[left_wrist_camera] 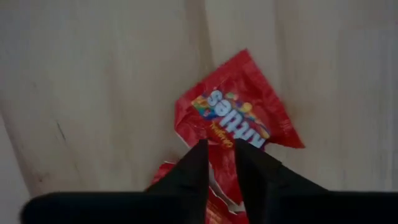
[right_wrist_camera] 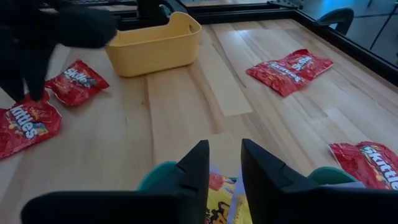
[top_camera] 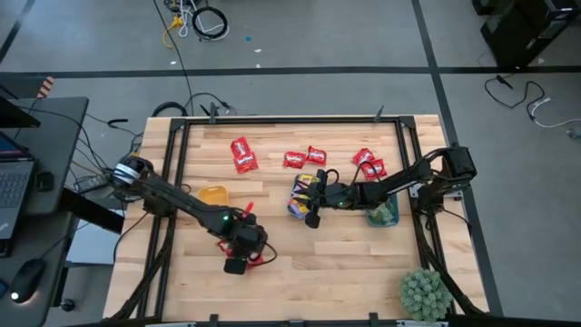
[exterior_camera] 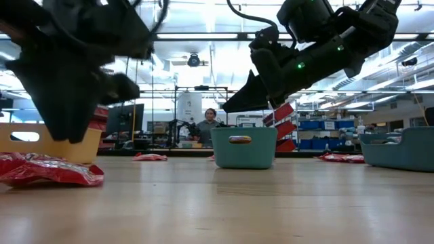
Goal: Sort candy
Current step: Put the red candy pack into the yellow bin
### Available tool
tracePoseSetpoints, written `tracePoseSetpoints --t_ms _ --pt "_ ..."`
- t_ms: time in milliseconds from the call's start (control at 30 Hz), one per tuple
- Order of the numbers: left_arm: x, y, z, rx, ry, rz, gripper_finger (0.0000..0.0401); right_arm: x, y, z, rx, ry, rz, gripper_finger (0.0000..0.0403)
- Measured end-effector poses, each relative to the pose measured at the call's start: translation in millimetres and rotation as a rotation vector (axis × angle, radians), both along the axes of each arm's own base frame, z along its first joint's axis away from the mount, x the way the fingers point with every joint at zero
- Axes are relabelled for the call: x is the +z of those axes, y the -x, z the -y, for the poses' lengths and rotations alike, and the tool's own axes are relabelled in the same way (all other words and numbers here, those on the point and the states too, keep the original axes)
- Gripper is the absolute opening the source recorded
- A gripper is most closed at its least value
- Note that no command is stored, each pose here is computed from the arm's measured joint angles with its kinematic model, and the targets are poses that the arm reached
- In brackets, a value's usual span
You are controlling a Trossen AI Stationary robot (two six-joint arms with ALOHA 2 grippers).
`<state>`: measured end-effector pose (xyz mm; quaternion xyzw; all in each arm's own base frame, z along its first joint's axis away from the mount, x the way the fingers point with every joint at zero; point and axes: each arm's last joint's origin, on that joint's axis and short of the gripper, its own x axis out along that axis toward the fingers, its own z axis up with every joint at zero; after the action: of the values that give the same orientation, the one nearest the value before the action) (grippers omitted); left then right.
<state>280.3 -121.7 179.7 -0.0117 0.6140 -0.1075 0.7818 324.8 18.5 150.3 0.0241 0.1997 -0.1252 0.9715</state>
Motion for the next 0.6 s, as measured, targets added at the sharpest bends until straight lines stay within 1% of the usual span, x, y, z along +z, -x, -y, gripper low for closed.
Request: tracePoseSetpoints --t_ms 133,200,300,367,433,500,600 --pt "-13 -6 -5 0.004 0.049 -0.066 0.0121 0 0 0 0.000 -0.001 -0.006 0.0091" --pt "-22 -9 -6 0.002 0.051 -0.091 0.0136 -1 0 0 0.000 -0.002 -0.008 0.0094" --pt "-32 -12 -9 -0.012 0.040 -0.118 0.0149 -1 0 0 0.001 -0.002 -0.007 0.0096" --pt "-36 -14 -10 -0.029 0.034 -0.126 0.0151 -1 0 0 0.002 -0.001 -0.009 0.0095" --pt "-38 -15 -10 -0.045 0.016 -0.124 0.0144 -1 0 0 0.002 -0.001 -0.009 0.0094" --pt "-38 -15 -10 -0.048 -0.005 -0.115 0.0124 -1 0 0 0.002 -0.001 -0.009 0.0095" --pt "-30 -19 -10 -0.041 -0.034 -0.086 0.0063 -1 0 0 0.002 0.000 -0.011 0.0096"
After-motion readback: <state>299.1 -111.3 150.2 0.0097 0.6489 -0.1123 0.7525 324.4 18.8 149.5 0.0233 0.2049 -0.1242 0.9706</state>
